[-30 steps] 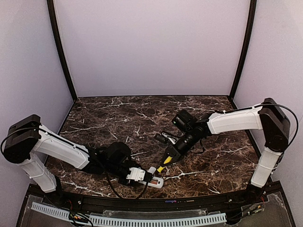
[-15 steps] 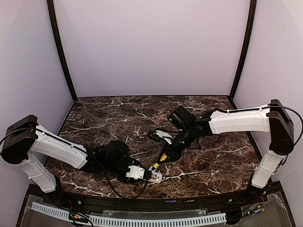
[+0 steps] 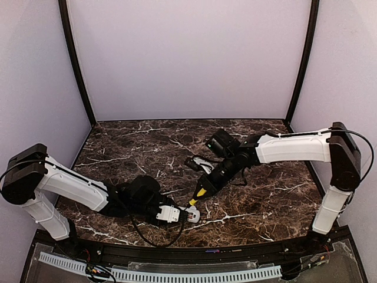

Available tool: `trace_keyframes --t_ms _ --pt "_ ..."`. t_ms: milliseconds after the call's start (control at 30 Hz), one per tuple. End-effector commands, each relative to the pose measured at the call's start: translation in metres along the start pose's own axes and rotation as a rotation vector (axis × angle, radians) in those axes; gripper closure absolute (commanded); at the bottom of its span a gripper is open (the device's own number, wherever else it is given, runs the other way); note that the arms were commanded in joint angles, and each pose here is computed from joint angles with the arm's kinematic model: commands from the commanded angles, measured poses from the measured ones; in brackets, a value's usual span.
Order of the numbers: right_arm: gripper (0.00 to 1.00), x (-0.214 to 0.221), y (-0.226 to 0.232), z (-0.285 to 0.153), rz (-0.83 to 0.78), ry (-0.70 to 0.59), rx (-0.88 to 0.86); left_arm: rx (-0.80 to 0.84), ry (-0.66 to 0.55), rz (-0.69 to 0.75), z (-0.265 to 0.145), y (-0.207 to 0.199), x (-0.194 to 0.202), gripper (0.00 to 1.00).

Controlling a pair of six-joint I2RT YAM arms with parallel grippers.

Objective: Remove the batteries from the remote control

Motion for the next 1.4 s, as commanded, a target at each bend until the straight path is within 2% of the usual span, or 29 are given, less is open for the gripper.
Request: trace_keyframes --t_ms 0,167,300,433,633,767,967,1367 --pt "1.00 0.008 -0.028 0.009 0.181 0.047 0.190 -0.238 -0.117 0.026 -0.020 0.038 -0.025 1.00" --pt "1.00 0.015 -0.029 0.012 0.291 0.071 0.157 -0.247 -0.125 0.030 -0.020 0.039 -0.028 1.00" --pt "1.00 0.016 -0.028 0.010 0.283 0.072 0.147 -0.285 -0.103 0.032 -0.022 0.043 -0.027 1.00" --pt "1.00 0.009 -0.015 0.002 0.153 0.043 0.093 -0.301 -0.103 0.050 -0.026 0.046 -0.029 1.00" --pt "1.00 0.004 0.013 -0.017 -0.175 -0.012 0.103 -0.264 -0.150 0.066 -0.035 0.046 -0.036 1.00" --pt "1.00 0.013 0.024 -0.022 -0.305 0.019 0.066 -0.252 -0.179 0.071 -0.041 0.048 -0.040 1.00" --pt "1.00 0.026 0.023 -0.022 -0.339 0.099 0.081 -0.263 -0.185 0.093 -0.046 0.049 -0.043 1.00" --pt "1.00 0.034 0.022 -0.030 -0.377 0.135 0.109 -0.308 -0.117 0.157 -0.041 0.049 -0.037 1.00"
Point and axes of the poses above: each gripper's point midway between its finger pads, its own z axis out along the fingers, its own y axis along the line the jaws close on, x = y × z, the point moved 9 cm from there along -z, back along the fingers, and after that the axes turned 7 degrees about z, right-handed, at the moved point
